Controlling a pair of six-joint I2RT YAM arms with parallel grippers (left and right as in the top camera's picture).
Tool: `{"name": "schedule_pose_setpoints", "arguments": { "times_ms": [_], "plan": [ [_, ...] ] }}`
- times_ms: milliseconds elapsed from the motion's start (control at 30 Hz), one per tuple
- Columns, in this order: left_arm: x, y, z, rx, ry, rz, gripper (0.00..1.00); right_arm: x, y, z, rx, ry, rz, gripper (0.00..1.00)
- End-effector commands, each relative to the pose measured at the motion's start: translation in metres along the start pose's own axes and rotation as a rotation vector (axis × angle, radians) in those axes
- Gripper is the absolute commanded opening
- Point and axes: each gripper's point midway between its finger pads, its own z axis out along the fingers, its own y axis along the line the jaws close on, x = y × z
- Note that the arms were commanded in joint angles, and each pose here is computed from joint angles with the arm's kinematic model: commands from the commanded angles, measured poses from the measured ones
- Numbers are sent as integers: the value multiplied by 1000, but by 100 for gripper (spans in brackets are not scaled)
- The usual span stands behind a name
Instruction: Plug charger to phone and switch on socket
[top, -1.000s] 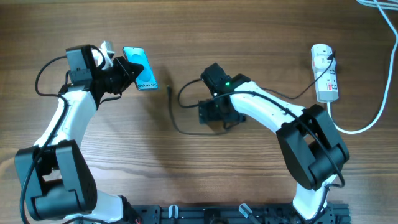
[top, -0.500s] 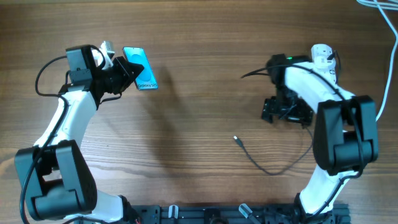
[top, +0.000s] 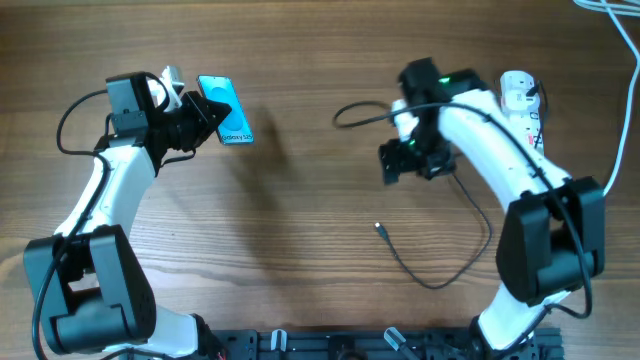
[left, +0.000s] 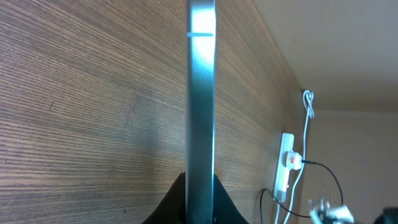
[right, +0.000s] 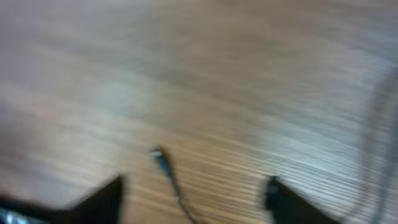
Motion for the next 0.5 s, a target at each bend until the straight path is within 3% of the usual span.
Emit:
{"name": "schedule_pose_setpoints", "arguments": {
  "times_ms": [0,133,467],
  "plan": [
    [-3,-4,-1,14,-7,14,11,20,35,15,-55,56,-127,43],
    [-3,-4,-1,14,-7,14,11,36,18,39,145,84,-18,45],
    [-3,-4,-1,14,-7,14,13,76,26,87,179,160,-94,46]
  ]
}}
